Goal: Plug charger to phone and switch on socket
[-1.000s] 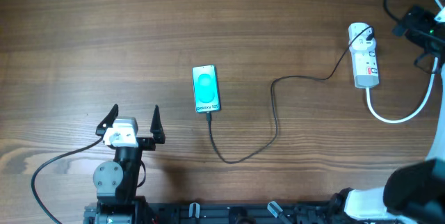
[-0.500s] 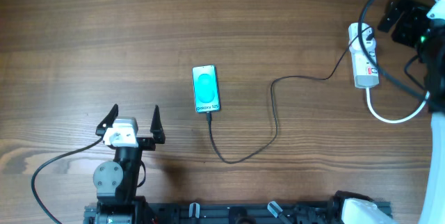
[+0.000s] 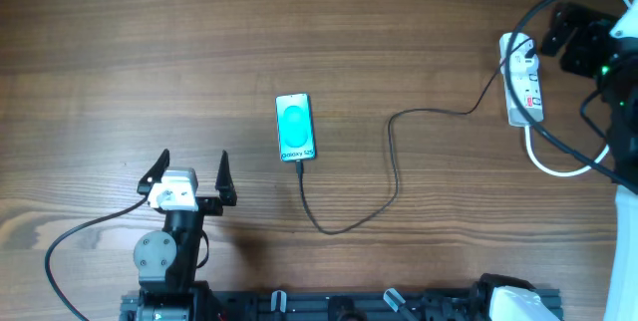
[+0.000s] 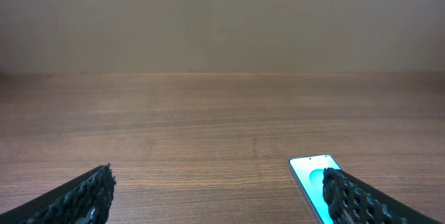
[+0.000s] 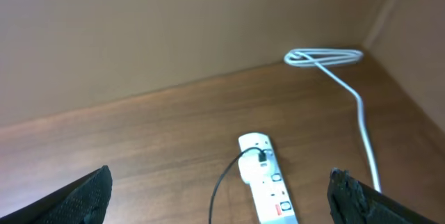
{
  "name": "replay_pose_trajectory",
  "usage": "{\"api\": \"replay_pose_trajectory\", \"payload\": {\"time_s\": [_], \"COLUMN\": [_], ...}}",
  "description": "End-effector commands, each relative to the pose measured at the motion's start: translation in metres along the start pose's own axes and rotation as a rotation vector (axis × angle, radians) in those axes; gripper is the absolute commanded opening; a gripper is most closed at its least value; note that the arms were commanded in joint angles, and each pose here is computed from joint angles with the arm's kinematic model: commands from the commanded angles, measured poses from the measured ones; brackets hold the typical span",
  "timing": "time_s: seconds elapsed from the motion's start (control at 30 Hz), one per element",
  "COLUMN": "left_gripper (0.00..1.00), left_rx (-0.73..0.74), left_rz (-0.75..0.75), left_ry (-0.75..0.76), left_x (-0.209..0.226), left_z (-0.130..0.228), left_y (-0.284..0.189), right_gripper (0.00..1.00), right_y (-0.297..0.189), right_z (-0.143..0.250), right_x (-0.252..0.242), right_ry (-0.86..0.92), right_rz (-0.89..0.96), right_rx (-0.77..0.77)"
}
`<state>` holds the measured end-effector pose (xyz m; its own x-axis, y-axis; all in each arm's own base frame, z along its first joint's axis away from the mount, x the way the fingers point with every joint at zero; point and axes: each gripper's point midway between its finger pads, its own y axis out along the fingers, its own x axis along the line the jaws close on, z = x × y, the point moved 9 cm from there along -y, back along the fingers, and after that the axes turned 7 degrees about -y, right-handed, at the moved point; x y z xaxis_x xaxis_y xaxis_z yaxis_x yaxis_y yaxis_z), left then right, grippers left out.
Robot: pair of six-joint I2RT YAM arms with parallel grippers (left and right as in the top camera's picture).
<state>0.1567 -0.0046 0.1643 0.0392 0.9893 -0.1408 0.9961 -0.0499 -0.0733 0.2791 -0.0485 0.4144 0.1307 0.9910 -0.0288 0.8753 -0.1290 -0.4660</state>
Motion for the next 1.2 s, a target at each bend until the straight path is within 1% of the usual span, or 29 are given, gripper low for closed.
{"api": "replay_pose_trajectory", "payload": {"time_s": [0.0,0.1,0.17,0.3,0.4,0.53,0.6,0.7,0.93,1.17], "left_gripper": [1.00,1.00,1.00,1.00,1.00,1.00,1.00,1.00,1.00,1.00], "left_rx": [0.000,0.000,0.000,0.000,0.000,0.000,0.000,0.000,0.000,0.000], "left_rz": [0.005,0.005,0.005,0.005,0.005,0.005,0.005,0.005,0.005,0.005], "left_ry": [0.019,0.019,0.019,0.019,0.019,0.019,0.019,0.019,0.019,0.019], "left_x": [0.000,0.000,0.000,0.000,0.000,0.000,0.000,0.000,0.000,0.000], "left_z": [0.001,0.001,0.001,0.001,0.001,0.001,0.001,0.001,0.001,0.001], "left_y": [0.000,0.000,0.000,0.000,0.000,0.000,0.000,0.000,0.000,0.000], "right_gripper": [1.00,1.00,1.00,1.00,1.00,1.00,1.00,1.00,1.00,1.00], "right_y": [0.018,0.036,0.050,0.058,0.053,0.043,0.036,0.033,0.052,0.054], "right_z": [0.016,0.030,0.047,0.095,0.141,0.186,0.205,0.223,0.269,0.291], "right_x": [0.016,0.027,0.034,0.045,0.041,0.032,0.029,0.027,0.028,0.033], "right_ry": [-0.066,-0.052,0.020,0.120,0.233,0.349,0.376,0.372,0.345,0.209], "right_rz": [-0.173,-0.272,-0.297,-0.338,-0.322,-0.252,-0.222,-0.194,-0.129,-0.146], "right_rx": [-0.055,-0.165,-0.264,-0.429,-0.536,-0.630,-0.662,-0.650,-0.349,-0.205]}}
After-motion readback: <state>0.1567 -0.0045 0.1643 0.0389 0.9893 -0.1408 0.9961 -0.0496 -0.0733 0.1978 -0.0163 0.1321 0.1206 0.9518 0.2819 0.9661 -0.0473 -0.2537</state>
